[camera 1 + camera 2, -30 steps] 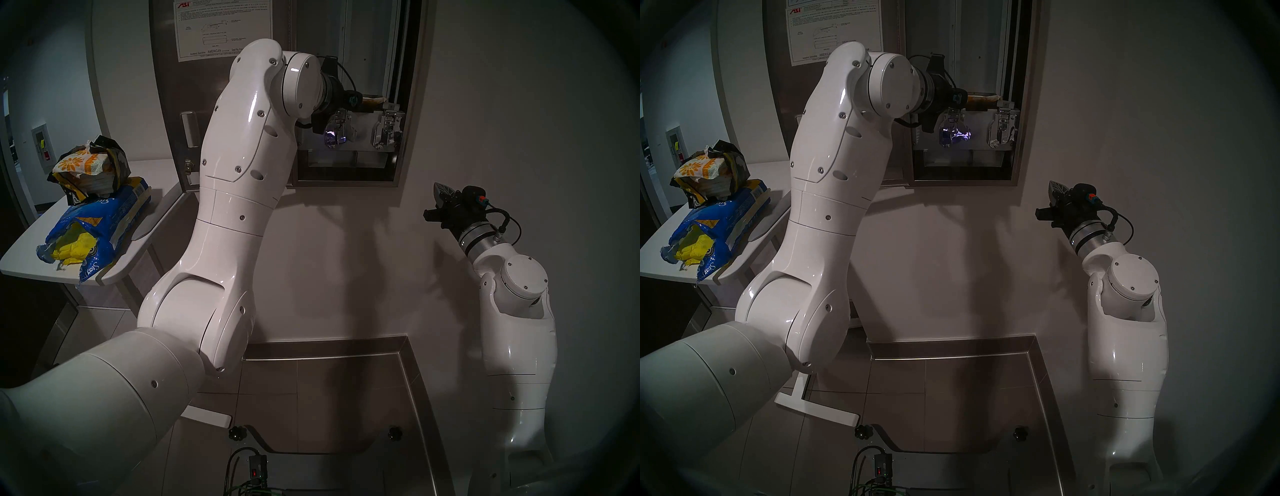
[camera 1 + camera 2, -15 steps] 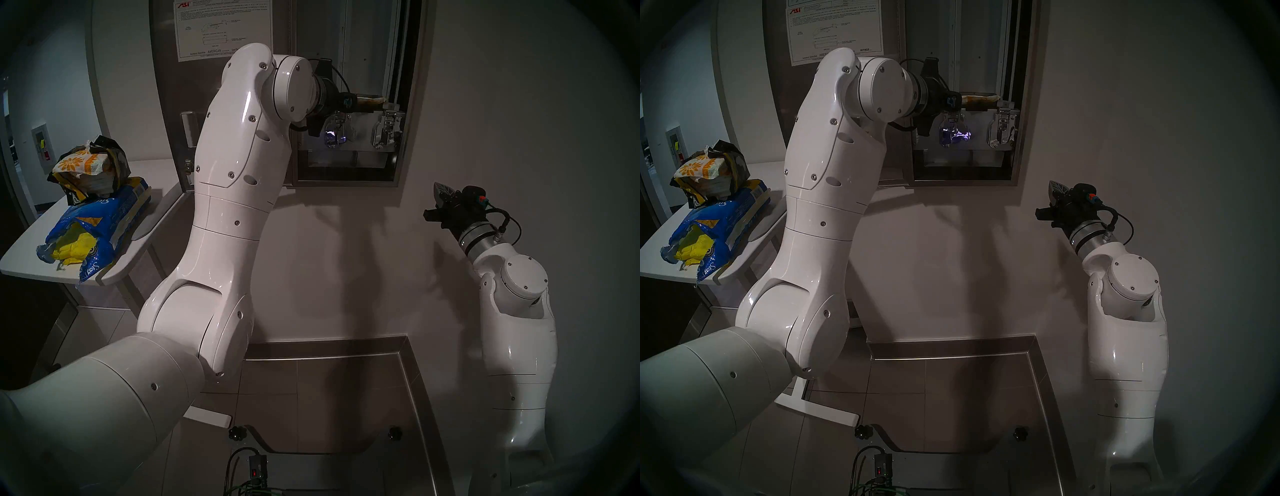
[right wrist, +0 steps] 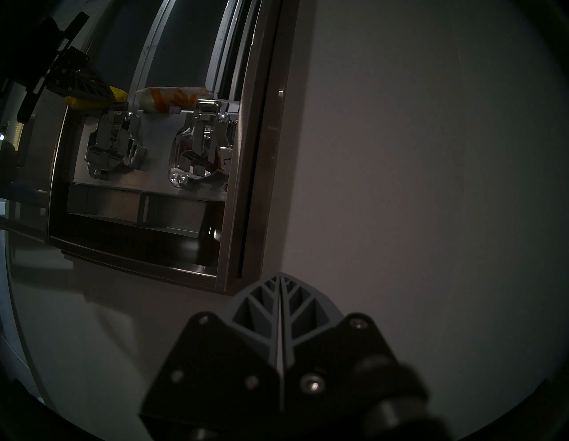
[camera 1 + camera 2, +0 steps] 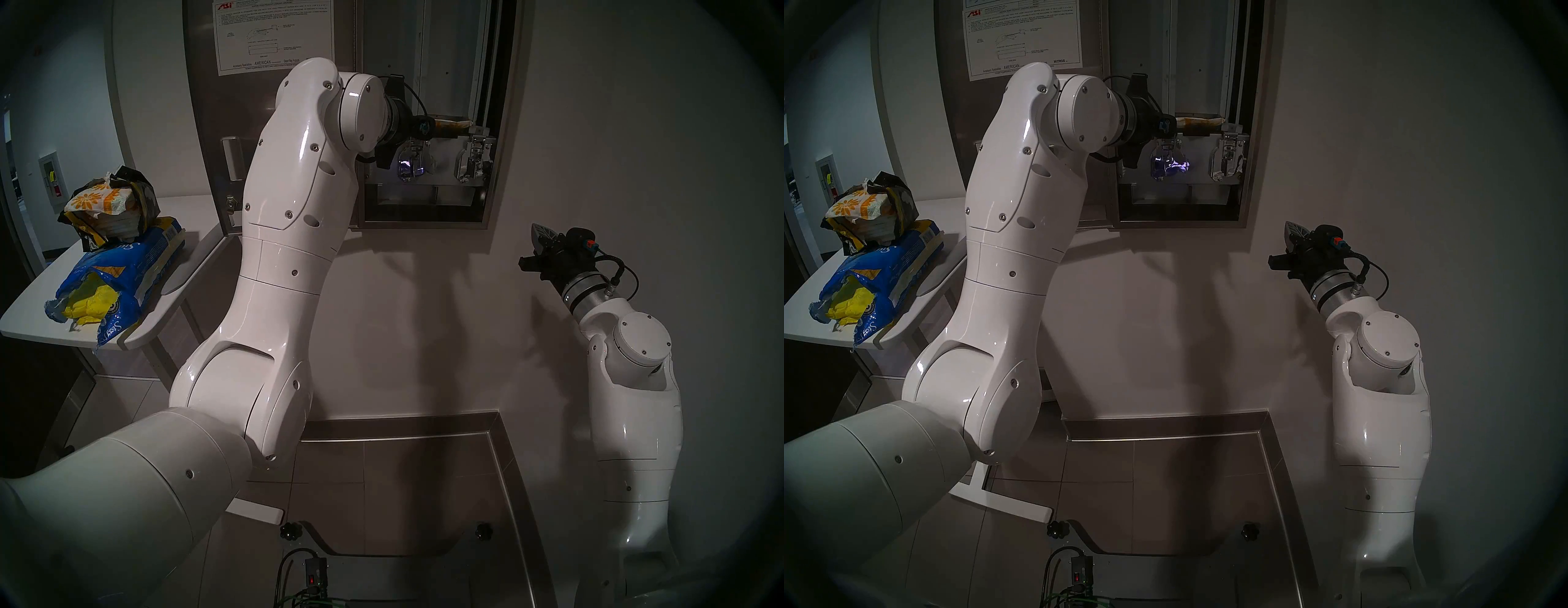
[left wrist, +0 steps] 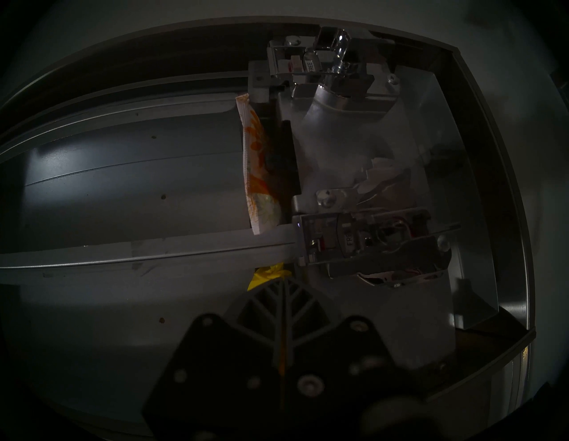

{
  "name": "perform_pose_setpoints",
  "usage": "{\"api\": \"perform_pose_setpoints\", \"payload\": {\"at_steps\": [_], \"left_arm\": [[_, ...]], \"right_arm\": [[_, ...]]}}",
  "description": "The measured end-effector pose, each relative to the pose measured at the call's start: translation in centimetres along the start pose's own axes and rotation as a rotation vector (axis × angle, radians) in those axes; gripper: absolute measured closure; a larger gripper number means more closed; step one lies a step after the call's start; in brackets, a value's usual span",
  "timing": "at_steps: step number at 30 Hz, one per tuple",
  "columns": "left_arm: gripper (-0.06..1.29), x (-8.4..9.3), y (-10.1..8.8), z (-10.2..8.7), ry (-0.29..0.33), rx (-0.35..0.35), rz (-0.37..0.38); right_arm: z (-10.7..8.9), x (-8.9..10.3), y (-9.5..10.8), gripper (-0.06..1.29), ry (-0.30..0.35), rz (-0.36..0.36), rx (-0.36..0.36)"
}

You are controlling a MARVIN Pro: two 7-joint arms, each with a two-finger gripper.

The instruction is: Open the dispenser door, put the pads inside, close the door

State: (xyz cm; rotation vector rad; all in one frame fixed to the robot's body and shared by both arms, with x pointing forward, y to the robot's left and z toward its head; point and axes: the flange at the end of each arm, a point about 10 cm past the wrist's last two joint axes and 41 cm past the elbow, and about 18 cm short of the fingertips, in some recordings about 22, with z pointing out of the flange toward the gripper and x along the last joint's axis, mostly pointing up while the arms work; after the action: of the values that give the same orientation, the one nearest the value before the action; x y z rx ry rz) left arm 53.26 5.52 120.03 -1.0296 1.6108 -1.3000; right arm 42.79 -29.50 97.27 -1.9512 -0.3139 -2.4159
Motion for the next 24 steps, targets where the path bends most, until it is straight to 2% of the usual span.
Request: {"api": "perform_pose_setpoints", "payload": {"at_steps": [24], "left_arm": [[1.25,0.3,-0.5,1.7,-0.019,0.04,-0.002]], "right_arm": [[0.0,0.0,0.0,1.25,0.0,0.001,0.0]]}}
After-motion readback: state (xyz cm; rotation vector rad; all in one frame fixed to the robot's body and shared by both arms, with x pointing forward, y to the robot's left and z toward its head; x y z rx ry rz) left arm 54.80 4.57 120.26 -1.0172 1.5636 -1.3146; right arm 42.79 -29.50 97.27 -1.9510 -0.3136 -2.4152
